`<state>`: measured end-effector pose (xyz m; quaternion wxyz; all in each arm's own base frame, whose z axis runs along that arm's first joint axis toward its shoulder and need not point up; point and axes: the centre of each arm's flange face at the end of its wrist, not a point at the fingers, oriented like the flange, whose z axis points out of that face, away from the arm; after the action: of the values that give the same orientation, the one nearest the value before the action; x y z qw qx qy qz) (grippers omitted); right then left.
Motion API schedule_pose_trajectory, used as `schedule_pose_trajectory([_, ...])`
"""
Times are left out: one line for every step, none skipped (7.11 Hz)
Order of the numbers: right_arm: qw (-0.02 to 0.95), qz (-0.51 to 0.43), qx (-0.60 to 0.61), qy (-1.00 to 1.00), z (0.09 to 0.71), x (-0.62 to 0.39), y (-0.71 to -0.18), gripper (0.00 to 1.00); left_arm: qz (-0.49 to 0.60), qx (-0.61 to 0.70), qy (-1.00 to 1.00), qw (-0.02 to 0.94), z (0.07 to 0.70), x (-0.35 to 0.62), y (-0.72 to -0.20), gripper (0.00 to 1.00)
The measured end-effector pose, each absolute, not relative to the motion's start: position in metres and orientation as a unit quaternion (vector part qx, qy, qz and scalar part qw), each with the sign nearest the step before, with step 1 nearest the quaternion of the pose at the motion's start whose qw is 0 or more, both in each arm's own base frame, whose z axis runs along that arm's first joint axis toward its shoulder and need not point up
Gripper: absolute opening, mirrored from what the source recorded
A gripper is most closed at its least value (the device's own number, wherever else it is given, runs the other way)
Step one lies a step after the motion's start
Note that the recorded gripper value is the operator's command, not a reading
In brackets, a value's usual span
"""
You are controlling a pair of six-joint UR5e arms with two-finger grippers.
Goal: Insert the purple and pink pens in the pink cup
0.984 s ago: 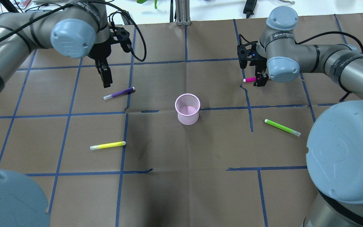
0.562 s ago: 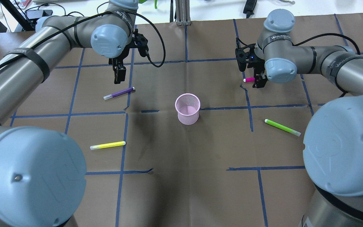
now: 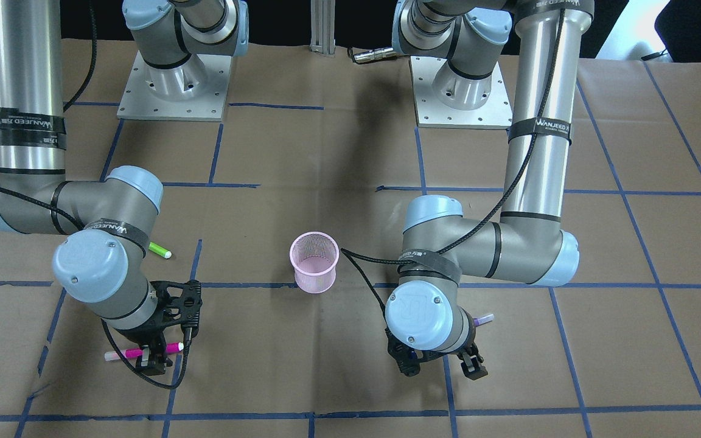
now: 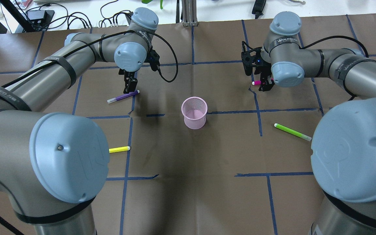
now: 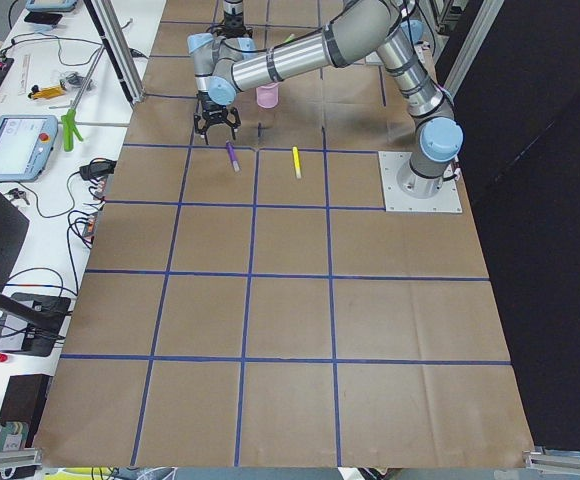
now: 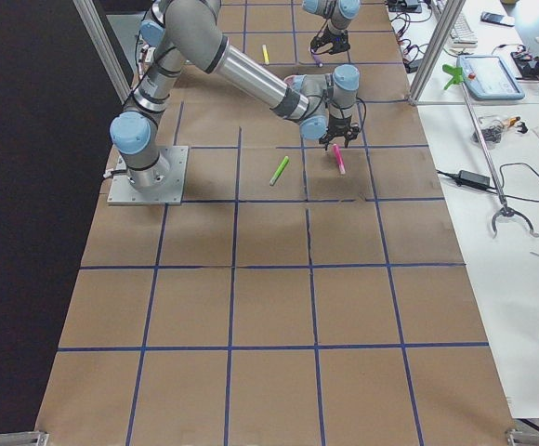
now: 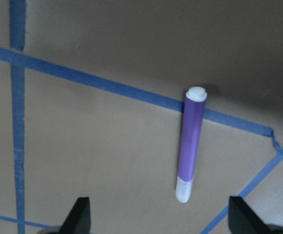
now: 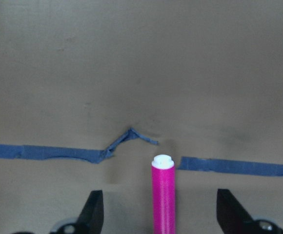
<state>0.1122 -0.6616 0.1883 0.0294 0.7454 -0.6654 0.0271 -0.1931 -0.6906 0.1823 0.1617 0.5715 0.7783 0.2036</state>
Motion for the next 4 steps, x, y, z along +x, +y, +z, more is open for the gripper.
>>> schedule_pose_trajectory([0.030,0.026,0.746,-0.664,0.187,0.114,-0.661,0.75,0.208,0.581,0.770,0.162,0.176,-0.208,-0.684,0.98])
schedule_pose_trajectory([0.030,0.025,0.747,-0.664,0.186,0.114,-0.661,0.75,0.210,0.589,0.763,0.163,0.173,-0.221,-0.676,0.98])
schedule_pose_trajectory([0.029,0.023,0.747,-0.664,0.184,0.114,-0.661,0.75,0.212,0.593,0.760,0.163,0.172,-0.226,-0.670,0.98])
schedule_pose_trajectory([0.028,0.021,0.747,-0.664,0.180,0.114,-0.662,0.75,0.215,0.593,0.759,0.162,0.173,-0.224,-0.667,0.98])
